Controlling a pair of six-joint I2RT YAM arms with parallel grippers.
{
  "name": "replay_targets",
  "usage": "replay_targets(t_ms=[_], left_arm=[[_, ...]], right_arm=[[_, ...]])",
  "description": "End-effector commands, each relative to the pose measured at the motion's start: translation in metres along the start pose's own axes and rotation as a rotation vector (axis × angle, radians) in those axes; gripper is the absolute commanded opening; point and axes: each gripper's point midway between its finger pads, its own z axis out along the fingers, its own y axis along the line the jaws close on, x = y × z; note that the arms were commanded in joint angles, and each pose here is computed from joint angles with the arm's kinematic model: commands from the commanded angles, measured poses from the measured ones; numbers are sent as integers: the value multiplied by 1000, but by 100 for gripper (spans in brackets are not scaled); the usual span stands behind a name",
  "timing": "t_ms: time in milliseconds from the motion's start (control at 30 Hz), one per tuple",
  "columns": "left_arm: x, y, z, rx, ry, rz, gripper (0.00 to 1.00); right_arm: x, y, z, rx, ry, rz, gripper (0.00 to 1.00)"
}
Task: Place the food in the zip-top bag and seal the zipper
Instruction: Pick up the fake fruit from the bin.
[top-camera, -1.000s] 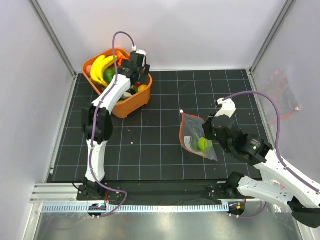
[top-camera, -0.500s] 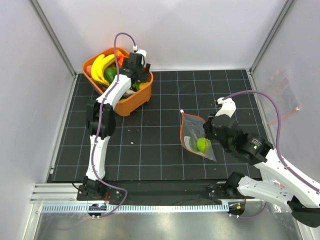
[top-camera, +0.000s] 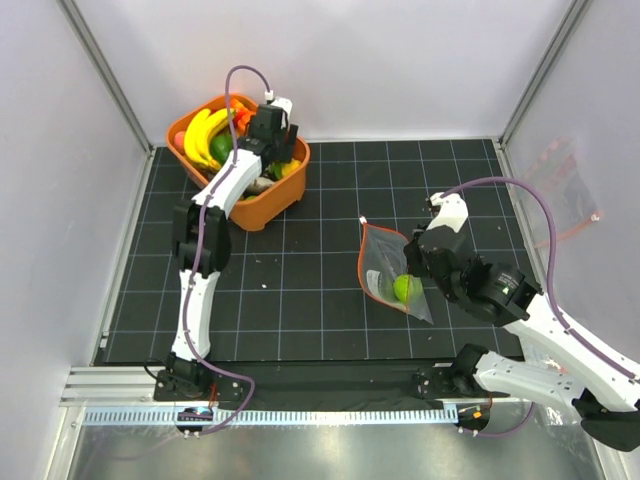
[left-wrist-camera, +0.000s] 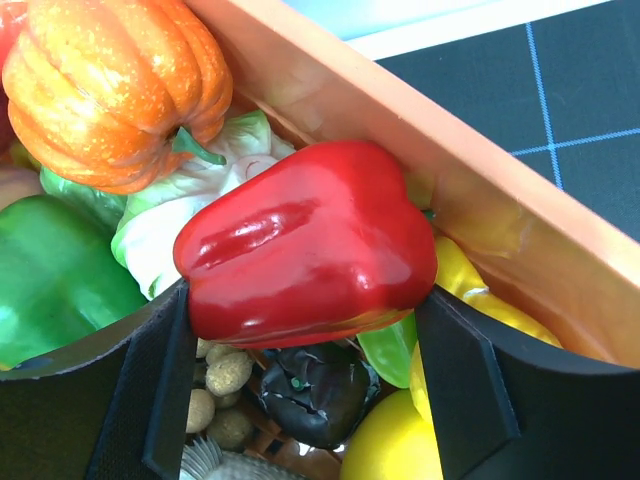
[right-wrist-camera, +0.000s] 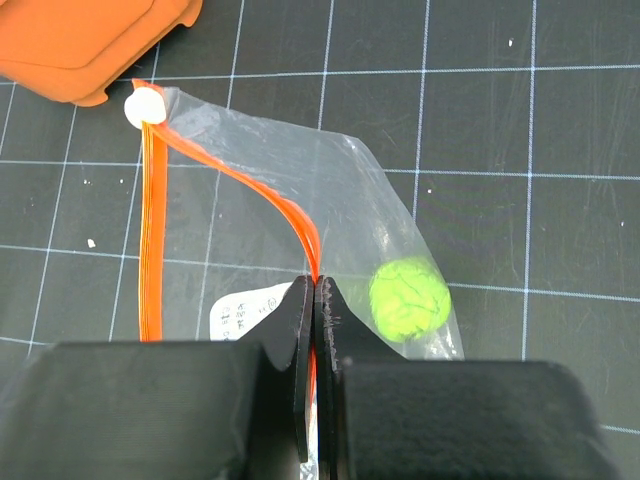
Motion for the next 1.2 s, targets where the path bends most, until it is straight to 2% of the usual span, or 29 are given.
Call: replay_targets(t_ms=[0, 300, 533, 633, 767, 1000, 1167], left_arm=[[-21, 2, -2, 26, -99, -40, 57], [-52, 14, -60, 20, -198, -59, 46], [-63, 8, -107, 81, -233, -140, 40], [-54, -5, -122, 115, -219, -145, 40], [-61, -15, -162, 153, -247, -164, 40], [-59, -23, -213, 215, -220, -260, 26], [-60, -23, -252, 270, -224, -306, 25]], right_arm=[[-21, 3, -7, -10, -56, 20, 1], [-19, 4, -7, -18, -52, 27, 1], [-18, 6, -7, -28, -45, 24, 1], [-18, 7, -7, -32, -46, 24, 1], [-18, 9, -7, -47, -42, 28, 1], [-18, 15, -8, -74, -33, 23, 1], [-18, 17, -9, -83, -28, 15, 1]])
